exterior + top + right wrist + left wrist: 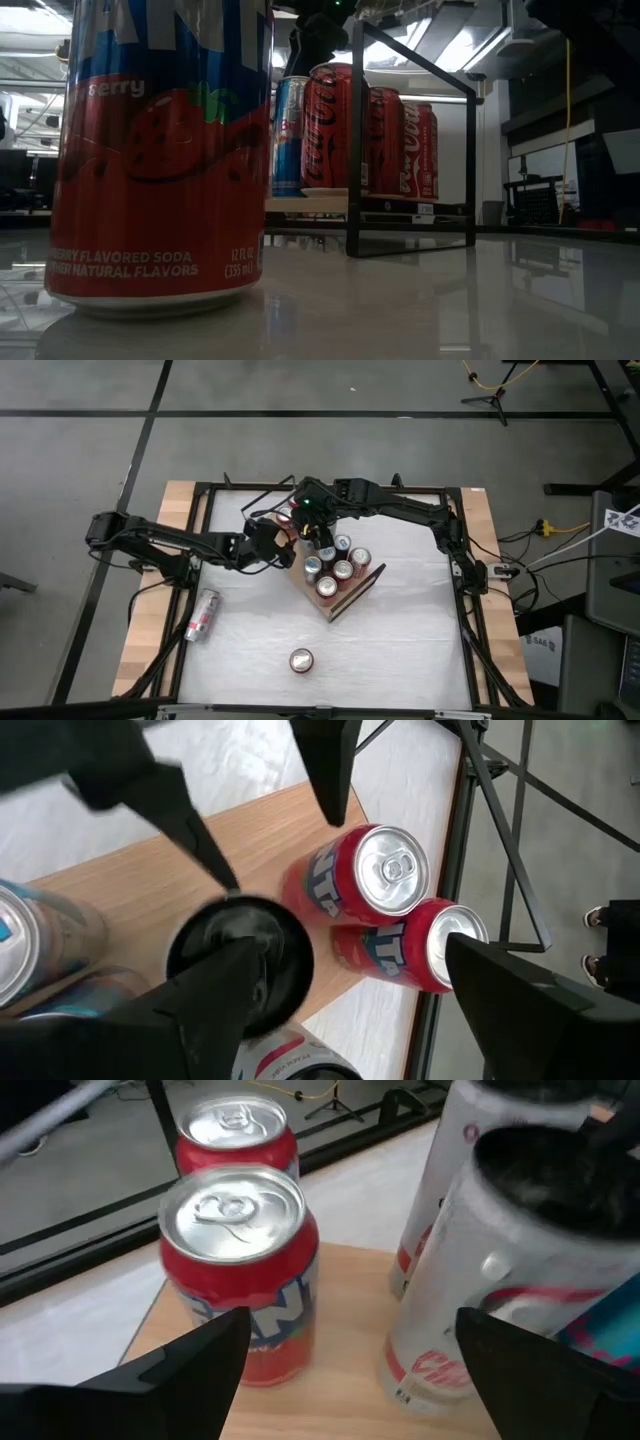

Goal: Place canned beverage on shelf
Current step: Put the left white pink soda can on the shelf aligned with the other white pink soda can

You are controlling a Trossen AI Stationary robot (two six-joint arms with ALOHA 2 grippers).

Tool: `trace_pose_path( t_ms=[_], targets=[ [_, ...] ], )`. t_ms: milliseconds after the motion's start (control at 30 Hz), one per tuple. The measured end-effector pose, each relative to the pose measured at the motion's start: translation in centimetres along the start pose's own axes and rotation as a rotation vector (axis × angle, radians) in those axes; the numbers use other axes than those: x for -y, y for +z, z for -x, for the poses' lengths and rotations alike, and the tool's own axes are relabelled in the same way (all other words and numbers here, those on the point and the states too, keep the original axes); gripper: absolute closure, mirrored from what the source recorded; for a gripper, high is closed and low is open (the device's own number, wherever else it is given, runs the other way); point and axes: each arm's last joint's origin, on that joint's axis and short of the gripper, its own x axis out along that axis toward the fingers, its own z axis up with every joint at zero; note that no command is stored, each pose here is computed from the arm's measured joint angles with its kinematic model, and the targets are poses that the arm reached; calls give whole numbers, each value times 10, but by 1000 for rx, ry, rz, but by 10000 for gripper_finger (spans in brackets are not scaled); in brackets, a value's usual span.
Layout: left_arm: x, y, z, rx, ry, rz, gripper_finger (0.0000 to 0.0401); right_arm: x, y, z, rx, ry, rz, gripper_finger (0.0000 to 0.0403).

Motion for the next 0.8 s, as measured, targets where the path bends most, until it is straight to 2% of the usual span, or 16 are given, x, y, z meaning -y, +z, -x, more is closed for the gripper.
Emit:
trace_pose_path(
  t_ms=[467,633,800],
  targets=[
    [5,-8,-11,-12,19,-16,51,0,0,0,-3,-3,0,86],
    [2,-16,-9,-76,45,-77,51,1,-2,0,-42,-48,2,86],
    [5,-19,-7,-136,-31,-84,51,2,-2,0,-46,-56,1,86]
  ],
)
